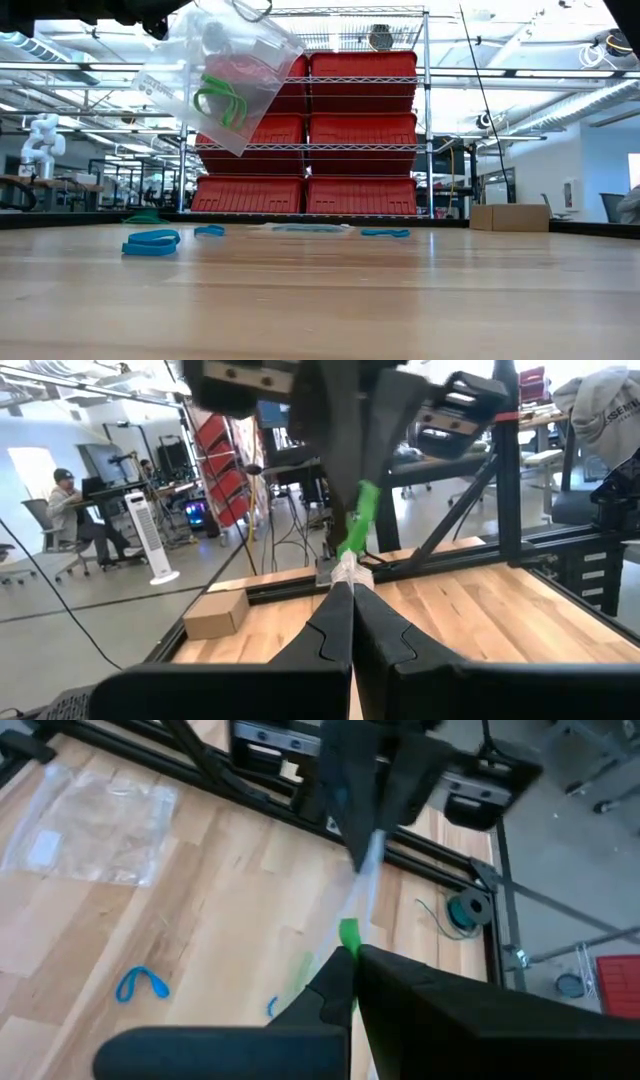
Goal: Sort rubber bands
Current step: Put the green rubber band into the bottom right zip bag, then close the bottom right zip bag
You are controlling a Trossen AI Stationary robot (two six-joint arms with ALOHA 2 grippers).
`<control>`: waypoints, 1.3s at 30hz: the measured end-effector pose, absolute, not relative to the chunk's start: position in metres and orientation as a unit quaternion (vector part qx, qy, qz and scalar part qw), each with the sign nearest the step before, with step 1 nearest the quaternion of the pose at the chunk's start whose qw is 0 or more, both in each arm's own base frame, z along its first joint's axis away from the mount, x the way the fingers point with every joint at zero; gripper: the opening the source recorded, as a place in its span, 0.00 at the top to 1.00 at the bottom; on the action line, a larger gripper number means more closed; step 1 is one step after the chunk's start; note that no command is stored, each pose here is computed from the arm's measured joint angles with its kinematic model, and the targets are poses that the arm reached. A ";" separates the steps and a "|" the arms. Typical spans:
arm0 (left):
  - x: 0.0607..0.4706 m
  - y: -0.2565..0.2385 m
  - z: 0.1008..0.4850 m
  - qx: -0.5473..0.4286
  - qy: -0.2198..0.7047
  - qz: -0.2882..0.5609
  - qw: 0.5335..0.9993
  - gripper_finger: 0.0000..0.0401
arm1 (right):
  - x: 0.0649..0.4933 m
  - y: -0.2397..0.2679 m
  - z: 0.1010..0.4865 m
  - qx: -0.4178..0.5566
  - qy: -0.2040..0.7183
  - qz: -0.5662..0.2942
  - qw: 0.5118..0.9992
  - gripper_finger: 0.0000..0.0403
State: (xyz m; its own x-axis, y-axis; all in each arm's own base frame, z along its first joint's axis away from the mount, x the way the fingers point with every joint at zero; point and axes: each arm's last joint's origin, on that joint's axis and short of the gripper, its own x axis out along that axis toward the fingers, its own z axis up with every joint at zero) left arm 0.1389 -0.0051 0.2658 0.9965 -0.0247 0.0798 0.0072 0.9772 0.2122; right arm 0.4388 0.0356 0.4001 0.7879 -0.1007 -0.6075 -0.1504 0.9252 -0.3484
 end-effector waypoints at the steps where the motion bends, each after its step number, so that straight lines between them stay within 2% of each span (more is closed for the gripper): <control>1: 0.139 -0.005 0.266 0.106 -0.041 -0.008 0.993 1.00 | 0.439 0.033 0.400 -0.188 0.325 0.015 0.927 1.00; 6: 0.139 -0.005 0.266 0.106 -0.042 -0.008 0.993 1.00 | 0.441 0.025 0.399 -0.162 0.326 0.018 0.931 1.00; 20: 0.140 -0.005 0.266 0.106 -0.042 -0.010 0.993 1.00 | 0.464 0.014 0.359 -0.138 0.377 0.003 0.916 0.99; 24: 0.142 -0.005 0.264 0.106 -0.038 -0.011 0.994 1.00 | 0.466 0.011 0.357 -0.136 0.379 -0.002 0.915 0.93; 34: 0.146 -0.005 0.262 0.107 -0.029 -0.002 0.994 1.00 | 0.463 0.012 0.356 -0.087 0.392 -0.021 0.916 0.65; 37: 0.147 -0.005 0.262 0.107 -0.027 -0.002 0.994 1.00 | 0.460 0.012 0.353 -0.090 0.413 -0.021 0.906 0.66; 39: 0.147 -0.005 0.261 0.107 -0.026 -0.002 0.994 1.00 | 0.457 0.016 0.351 -0.106 0.427 -0.029 0.897 0.72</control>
State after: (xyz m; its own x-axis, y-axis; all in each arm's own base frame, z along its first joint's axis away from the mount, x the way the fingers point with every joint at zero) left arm 0.1470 -0.0050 0.2614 0.9987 -0.0085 0.0505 -0.0024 0.9771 0.2125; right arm 0.4571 0.0158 0.3513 0.6329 -0.1423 -0.7610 -0.0390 0.9758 -0.2149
